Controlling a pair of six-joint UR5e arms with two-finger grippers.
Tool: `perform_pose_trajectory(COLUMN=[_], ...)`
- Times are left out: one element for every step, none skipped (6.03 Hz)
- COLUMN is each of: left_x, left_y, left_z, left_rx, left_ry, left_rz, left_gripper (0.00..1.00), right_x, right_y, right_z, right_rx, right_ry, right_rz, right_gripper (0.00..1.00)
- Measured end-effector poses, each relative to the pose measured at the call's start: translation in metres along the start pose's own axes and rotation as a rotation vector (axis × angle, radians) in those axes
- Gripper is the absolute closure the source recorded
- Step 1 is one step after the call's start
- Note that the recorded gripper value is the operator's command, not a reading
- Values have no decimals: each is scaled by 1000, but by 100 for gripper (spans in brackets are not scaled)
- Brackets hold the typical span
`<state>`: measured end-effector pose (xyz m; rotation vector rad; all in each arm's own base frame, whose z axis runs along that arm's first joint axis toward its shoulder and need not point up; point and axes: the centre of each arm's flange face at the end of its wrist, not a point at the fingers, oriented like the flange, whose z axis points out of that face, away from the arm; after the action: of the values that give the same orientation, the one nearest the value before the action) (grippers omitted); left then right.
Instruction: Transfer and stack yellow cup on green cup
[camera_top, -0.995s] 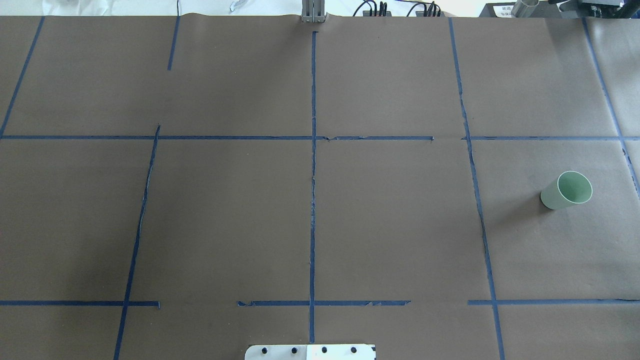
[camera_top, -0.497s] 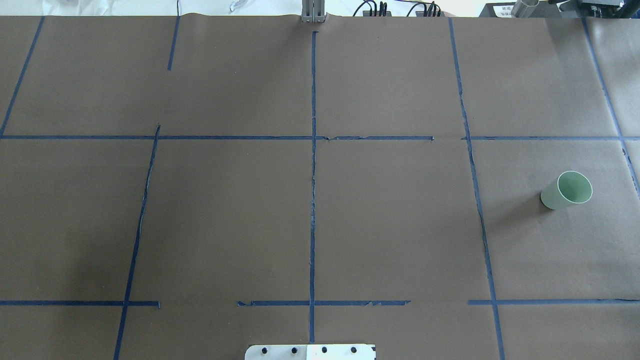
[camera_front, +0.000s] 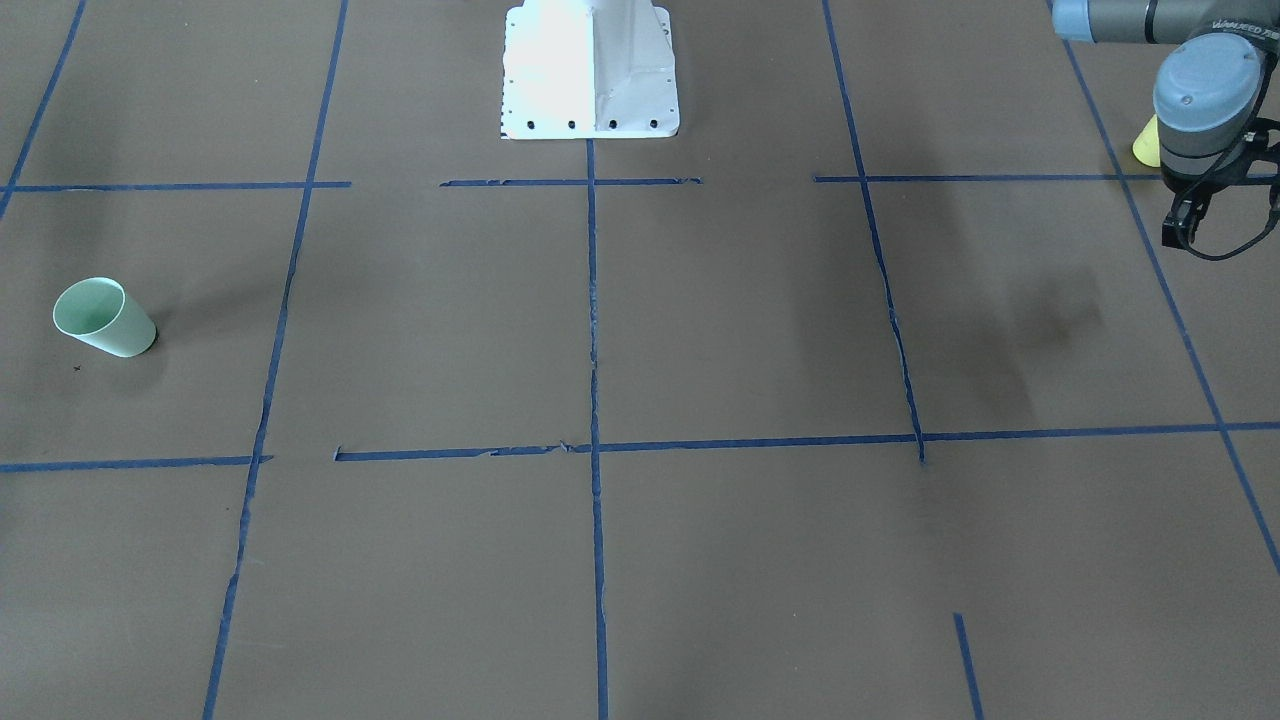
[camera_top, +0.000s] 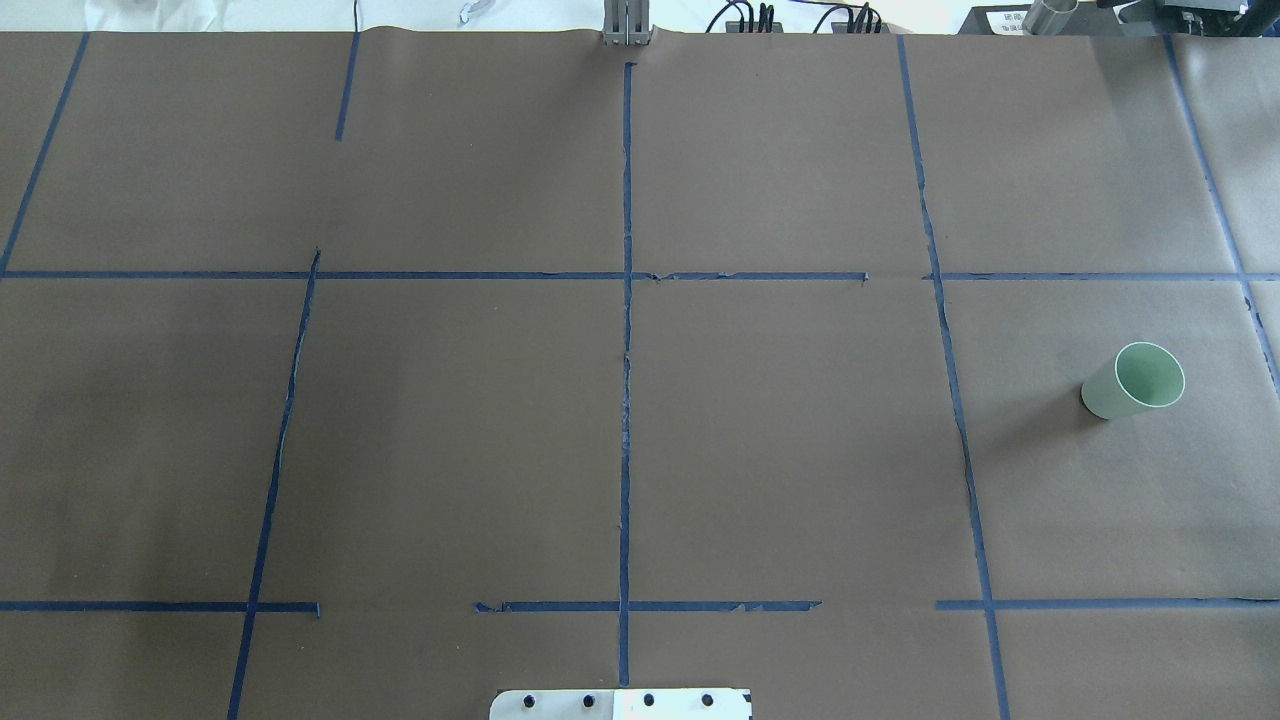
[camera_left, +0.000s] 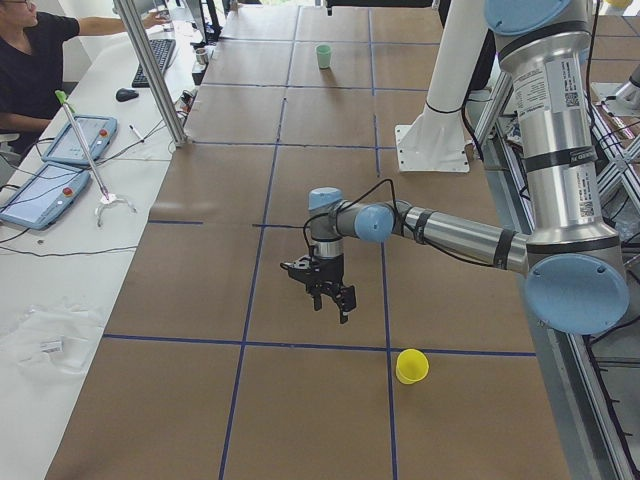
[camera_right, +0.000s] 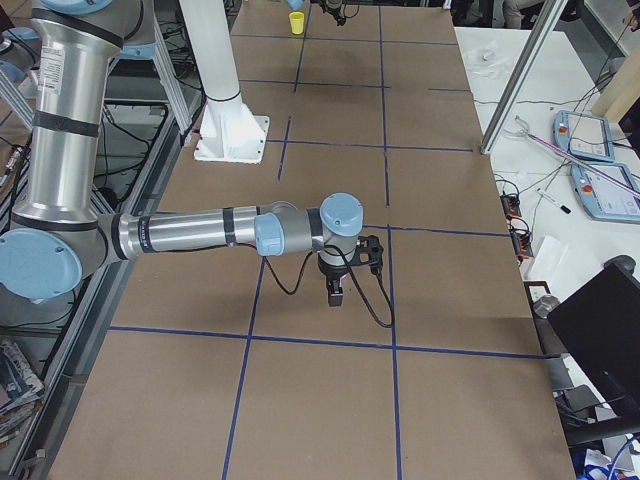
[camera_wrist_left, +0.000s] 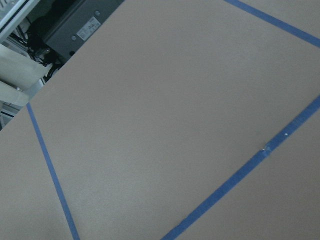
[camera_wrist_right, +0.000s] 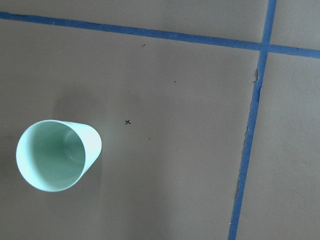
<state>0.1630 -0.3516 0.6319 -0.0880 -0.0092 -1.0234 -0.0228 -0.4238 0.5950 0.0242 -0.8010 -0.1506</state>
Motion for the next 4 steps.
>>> perform_pose_trajectory(left_x=[-9,-19,-29,-38], left_y=[19,37,51,64], left_z=[7,8,11,15], left_rx=[63,129,199,275], left_ry=[-69,-146,-201,-247], left_rz=[-119,-238,-334,-412], left_gripper=[0,1,1,0], right_x=[4,5,6,6], right_y=[-2,-3,-3,-3], right_z=[10,15,16,16], right_rx=[-6,-6,-6,-5], right_ry=[11,13,13,13], right_rz=[-6,-9,-11,-12], right_gripper=[0,0,0,0])
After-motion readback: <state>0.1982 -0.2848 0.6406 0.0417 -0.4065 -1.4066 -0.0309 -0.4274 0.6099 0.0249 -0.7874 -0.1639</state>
